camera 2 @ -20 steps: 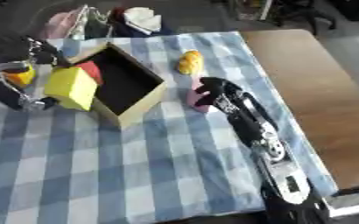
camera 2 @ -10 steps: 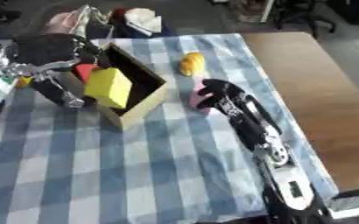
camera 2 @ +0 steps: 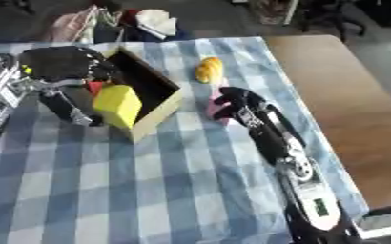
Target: Pick up objects on the table and place them in the box.
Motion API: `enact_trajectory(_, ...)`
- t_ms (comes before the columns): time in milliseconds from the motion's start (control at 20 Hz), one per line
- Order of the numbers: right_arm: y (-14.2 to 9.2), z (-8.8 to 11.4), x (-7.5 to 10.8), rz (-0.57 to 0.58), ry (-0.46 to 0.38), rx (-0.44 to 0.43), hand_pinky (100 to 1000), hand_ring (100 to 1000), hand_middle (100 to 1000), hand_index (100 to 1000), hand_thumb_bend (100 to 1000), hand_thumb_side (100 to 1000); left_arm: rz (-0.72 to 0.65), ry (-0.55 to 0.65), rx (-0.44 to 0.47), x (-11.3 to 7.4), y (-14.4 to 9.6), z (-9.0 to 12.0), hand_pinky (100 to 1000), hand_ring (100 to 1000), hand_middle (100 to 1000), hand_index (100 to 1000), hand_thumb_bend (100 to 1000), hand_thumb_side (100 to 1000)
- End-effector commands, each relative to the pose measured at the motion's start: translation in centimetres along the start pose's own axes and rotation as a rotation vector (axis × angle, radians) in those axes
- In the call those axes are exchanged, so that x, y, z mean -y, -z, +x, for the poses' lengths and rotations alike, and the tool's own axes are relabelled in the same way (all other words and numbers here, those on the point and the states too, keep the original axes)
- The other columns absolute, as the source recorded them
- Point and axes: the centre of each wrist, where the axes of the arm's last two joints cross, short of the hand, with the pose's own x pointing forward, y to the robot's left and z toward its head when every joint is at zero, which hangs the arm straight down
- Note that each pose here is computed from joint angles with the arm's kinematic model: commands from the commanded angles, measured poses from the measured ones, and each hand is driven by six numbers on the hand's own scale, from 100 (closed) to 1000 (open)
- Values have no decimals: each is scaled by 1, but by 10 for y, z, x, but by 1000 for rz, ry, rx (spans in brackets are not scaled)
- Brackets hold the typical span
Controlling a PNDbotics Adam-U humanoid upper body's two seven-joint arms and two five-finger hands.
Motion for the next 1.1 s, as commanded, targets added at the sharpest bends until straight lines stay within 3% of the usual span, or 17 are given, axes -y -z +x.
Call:
enact_trajectory(50, 6, 8, 2, 9, -11, 32, 768, 626, 679, 819, 100, 685, 31, 41, -32, -9, -4, -8, 792, 743, 783, 899, 510, 432)
enact_trajectory(200, 6, 8, 2, 9, -10, 32, 768, 626, 679, 819, 100, 685, 73, 43, -60, -10, -6, -10, 791, 740, 784, 904, 510, 411)
enact_trajectory(250, 6, 8, 2, 9, -10, 32, 768, 626, 679, 819, 100, 684, 89, 42, -71, -10, -7, -11, 791, 738, 786, 907, 454, 405)
enact_trajectory(300, 6, 8, 2, 10, -10, 32, 768, 626, 679, 819, 100, 685, 109, 40, -84, -11, -8, -11, 791, 737, 785, 909, 498, 382)
enact_trajectory(600, 6, 8, 2, 12, -8, 32, 768, 626, 679, 819, 100, 685, 229, 30, -155, -16, -10, -14, 789, 729, 783, 913, 479, 326)
enact_trajectory(800, 6, 8, 2, 11, -9, 31, 768, 626, 679, 819, 100, 686, 236, 22, -178, -14, -14, -16, 788, 723, 779, 911, 435, 315)
enact_trajectory(1100, 5, 8, 4, 4, -14, 28, 768, 626, 679, 819, 100, 688, 185, -54, -264, -8, -51, -38, 783, 701, 760, 897, 318, 284)
